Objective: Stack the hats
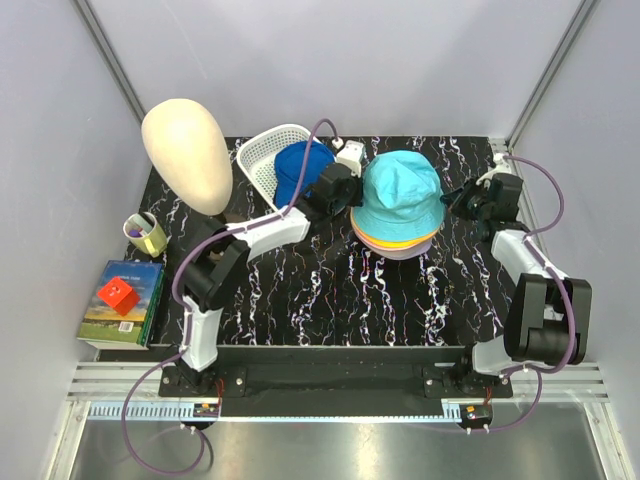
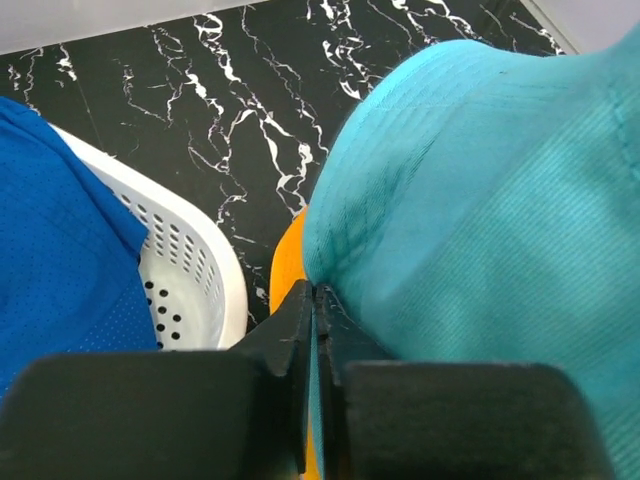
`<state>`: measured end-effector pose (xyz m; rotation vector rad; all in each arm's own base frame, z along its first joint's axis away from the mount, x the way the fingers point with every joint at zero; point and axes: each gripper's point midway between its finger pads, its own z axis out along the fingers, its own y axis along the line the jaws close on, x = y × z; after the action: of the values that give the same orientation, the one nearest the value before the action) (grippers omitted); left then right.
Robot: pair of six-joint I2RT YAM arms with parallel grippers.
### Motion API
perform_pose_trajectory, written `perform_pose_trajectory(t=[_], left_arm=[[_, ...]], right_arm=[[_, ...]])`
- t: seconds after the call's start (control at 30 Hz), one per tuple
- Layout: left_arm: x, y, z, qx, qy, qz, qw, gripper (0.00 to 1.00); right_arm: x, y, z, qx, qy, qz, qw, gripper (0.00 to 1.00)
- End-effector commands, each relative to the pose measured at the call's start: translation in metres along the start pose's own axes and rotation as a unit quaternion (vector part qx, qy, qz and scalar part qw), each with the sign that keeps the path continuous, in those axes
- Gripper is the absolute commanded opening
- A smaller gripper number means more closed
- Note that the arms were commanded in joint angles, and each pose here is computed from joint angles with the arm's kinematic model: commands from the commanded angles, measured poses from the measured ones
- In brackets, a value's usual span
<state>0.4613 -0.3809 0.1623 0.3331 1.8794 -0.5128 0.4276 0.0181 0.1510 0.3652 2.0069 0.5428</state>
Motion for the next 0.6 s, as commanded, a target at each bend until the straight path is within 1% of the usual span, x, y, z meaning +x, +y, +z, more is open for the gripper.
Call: perform_pose_trajectory(t=[0.0, 0.03, 0.1, 0.13, 0.17, 0.2, 0.23, 0.27, 0.3, 0.37, 0.4, 0.43, 0.47, 0.5, 0.53, 0.57], left_arm=[[0.005, 0.013, -0.022, -0.033, 0.021, 0.021, 0.999, 0.18], [-0.011, 0.015, -0.034, -0.037, 0.004, 0.024, 0.999, 0.38], [-0.030, 0.028, -0.048, -0.072, -0.017, 0.042, 0.996, 0.59], [-0.042, 0.033, -0.060, -0.086, -0.027, 0.049, 0.995, 0.65], [-0.050, 0.046, -0.067, -0.120, -0.035, 0.057, 0.991, 0.74], [-0.055, 0.055, -0.073, -0.138, -0.038, 0.071, 0.987, 0.78], [-0.063, 0.062, -0.082, -0.155, -0.044, 0.076, 0.984, 0.81], [-0.066, 0.074, -0.087, -0.181, -0.046, 0.080, 0.979, 0.86], [-0.069, 0.086, -0.089, -0.197, -0.045, 0.086, 0.975, 0.88], [-0.074, 0.098, -0.088, -0.210, -0.041, 0.088, 0.973, 0.93], [-0.075, 0.112, -0.084, -0.220, -0.032, 0.087, 0.971, 0.95], [-0.059, 0.122, -0.074, -0.229, 0.000, 0.095, 0.969, 0.95], [-0.057, 0.129, -0.068, -0.239, 0.003, 0.097, 0.966, 0.96], [-0.066, 0.138, -0.061, -0.247, -0.002, 0.100, 0.964, 0.96], [-0.050, 0.146, -0.047, -0.249, 0.016, 0.107, 0.962, 0.96], [-0.045, 0.147, -0.040, -0.241, 0.024, 0.111, 0.964, 0.96]], right_arm=[[0.027, -0.051, -0.020, 0.119, 0.035, -0.001, 0.992, 0.04], [0.022, -0.049, -0.024, 0.124, 0.027, -0.003, 0.992, 0.11], [0.015, -0.047, -0.030, 0.129, 0.017, -0.005, 0.991, 0.42], [0.009, -0.045, -0.034, 0.131, 0.008, -0.008, 0.991, 0.61], [0.007, -0.044, -0.037, 0.131, 0.004, -0.011, 0.991, 0.68], [0.006, -0.043, -0.040, 0.132, 0.001, -0.010, 0.991, 0.72], [0.000, -0.040, -0.045, 0.132, -0.010, -0.012, 0.991, 0.78], [-0.002, -0.039, -0.047, 0.132, -0.015, -0.014, 0.991, 0.80], [-0.003, -0.038, -0.049, 0.133, -0.019, -0.013, 0.991, 0.82], [-0.008, -0.035, -0.055, 0.133, -0.032, -0.014, 0.990, 0.85], [-0.010, -0.034, -0.058, 0.132, -0.036, -0.014, 0.990, 0.86], [-0.013, -0.030, -0.062, 0.129, -0.044, -0.014, 0.991, 0.86], [-0.016, -0.028, -0.063, 0.125, -0.048, -0.015, 0.991, 0.87], [-0.017, -0.026, -0.065, 0.122, -0.051, -0.016, 0.991, 0.88], [-0.018, -0.023, -0.067, 0.117, -0.053, -0.017, 0.992, 0.88], [-0.019, -0.021, -0.068, 0.113, -0.054, -0.018, 0.992, 0.88]])
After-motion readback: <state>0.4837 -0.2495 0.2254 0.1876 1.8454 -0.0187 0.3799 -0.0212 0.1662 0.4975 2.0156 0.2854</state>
